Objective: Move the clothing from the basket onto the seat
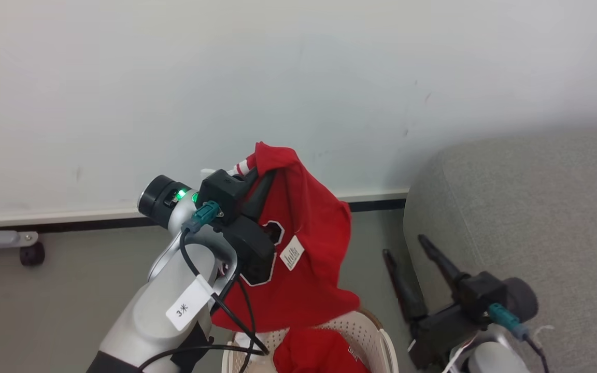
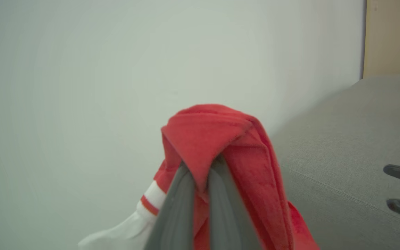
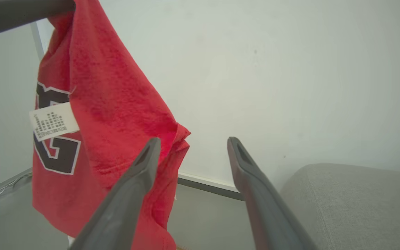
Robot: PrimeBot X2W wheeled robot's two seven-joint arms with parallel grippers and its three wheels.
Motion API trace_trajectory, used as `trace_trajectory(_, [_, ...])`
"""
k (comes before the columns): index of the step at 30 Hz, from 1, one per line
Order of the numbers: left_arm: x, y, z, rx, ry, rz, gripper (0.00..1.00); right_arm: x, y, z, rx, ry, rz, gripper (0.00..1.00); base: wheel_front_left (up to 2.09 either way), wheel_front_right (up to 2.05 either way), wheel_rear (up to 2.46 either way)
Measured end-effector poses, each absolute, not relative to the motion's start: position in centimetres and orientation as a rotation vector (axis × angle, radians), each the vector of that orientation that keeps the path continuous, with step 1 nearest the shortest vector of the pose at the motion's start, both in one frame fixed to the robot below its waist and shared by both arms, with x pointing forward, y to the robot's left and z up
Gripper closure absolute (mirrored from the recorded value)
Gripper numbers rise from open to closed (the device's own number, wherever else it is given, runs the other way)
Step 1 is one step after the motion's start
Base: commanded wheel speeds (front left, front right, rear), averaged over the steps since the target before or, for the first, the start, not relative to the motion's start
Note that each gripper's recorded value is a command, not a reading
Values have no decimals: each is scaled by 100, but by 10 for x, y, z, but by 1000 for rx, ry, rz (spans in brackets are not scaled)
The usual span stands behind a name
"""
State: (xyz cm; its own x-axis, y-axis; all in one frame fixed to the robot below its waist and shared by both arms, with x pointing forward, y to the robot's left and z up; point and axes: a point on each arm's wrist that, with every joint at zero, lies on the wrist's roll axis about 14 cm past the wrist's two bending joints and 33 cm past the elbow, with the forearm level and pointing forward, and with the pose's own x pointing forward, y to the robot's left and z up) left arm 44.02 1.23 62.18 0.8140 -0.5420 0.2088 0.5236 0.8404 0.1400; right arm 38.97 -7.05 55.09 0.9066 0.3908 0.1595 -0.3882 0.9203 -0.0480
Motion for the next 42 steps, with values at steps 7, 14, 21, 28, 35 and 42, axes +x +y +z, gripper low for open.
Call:
trace_trajectory(7, [425, -1, 634, 71, -276, -614, 100, 372, -31, 558, -47, -190, 534, 0, 0, 0, 0])
trace_trajectory(14, [412, -14, 630, 78, -263, -666, 100, 366, -3, 552, -85, -169, 636, 0, 0, 0, 0])
trace_trajectory(21, [404, -17, 628, 78, -246, -678, 100, 359, 30, 552, -114, -162, 751, 0, 0, 0, 0])
trace_trajectory(28, [399, -19, 629, 62, -239, -682, 100, 358, 46, 552, -137, -151, 809, 0, 0, 0, 0])
trace_trajectory(35, [397, -18, 630, 54, -235, -672, 100, 373, 39, 546, -183, -130, 722, 0, 0, 0, 0])
trace_trajectory(42, [396, -17, 628, 33, -222, -663, 100, 387, 29, 542, -204, -105, 642, 0, 0, 0, 0])
